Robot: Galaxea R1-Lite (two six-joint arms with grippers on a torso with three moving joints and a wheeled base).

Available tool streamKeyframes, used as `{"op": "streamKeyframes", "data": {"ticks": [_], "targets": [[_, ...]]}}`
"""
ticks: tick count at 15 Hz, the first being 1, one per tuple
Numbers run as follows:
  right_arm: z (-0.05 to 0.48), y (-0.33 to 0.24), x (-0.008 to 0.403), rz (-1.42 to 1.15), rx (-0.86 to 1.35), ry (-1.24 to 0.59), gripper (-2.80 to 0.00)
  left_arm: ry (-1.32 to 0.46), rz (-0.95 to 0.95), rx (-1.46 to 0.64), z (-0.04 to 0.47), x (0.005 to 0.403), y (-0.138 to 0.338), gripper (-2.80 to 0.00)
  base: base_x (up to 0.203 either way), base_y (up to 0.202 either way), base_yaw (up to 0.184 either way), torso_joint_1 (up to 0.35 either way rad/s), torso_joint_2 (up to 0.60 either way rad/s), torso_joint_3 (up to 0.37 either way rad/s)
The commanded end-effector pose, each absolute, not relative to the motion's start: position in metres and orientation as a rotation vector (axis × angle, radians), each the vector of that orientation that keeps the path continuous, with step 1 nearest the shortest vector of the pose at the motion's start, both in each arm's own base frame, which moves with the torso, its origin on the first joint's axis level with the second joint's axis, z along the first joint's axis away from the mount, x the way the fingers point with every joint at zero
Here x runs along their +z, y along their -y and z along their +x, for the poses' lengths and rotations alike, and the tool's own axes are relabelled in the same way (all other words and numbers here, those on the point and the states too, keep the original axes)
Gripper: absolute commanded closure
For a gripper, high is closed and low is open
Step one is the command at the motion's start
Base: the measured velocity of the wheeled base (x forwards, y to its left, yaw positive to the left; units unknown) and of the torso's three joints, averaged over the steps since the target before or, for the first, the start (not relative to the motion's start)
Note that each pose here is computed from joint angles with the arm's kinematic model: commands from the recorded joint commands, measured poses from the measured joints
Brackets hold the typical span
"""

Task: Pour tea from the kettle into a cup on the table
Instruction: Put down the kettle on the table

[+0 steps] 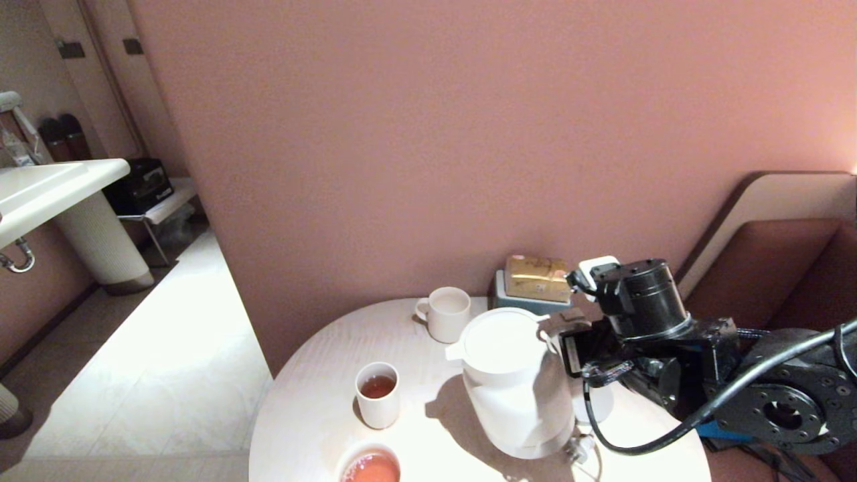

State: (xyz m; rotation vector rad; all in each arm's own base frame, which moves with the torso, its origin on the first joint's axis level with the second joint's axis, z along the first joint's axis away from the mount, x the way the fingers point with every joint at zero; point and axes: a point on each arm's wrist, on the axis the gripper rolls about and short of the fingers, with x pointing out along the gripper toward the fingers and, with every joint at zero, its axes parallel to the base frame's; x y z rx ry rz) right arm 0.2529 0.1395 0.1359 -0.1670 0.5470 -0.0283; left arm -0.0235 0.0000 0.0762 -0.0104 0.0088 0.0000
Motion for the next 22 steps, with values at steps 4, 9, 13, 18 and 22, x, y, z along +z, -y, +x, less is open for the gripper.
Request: {"op": "streamKeyframes", "data": {"ticks": [4,9,13,18,22], "targets": [[0.263,-0.088,0.131,0.027,-0.126,-0.456,0.0,-0.011,-0.011,0.0,-0.023,0.076,0.0,0.0,0.0,0.0,0.0,0.0,0.0,0.0],[0.29,-0.04,0.109,0.127,-0.209,-0.355,0.0,-0.009,-0.011,0.0,-0.023,0.076,0.0,0.0,0.0,0.0,0.0,0.0,0.0,0.0],[0.308,-0.01,0.085,0.159,-0.237,-0.338,0.0,-0.01,-0.011,0.0,-0.023,0.076,0.0,0.0,0.0,0.0,0.0,0.0,0.0,0.0],[0.316,0.008,0.049,0.128,-0.26,-0.276,0.0,-0.011,-0.011,0.0,-0.023,0.076,0.0,0.0,0.0,0.0,0.0,0.0,0.0,0.0],[0.31,0.009,0.042,0.101,-0.253,-0.268,0.0,-0.011,-0.011,0.0,-0.023,0.076,0.0,0.0,0.0,0.0,0.0,0.0,0.0,0.0]]}}
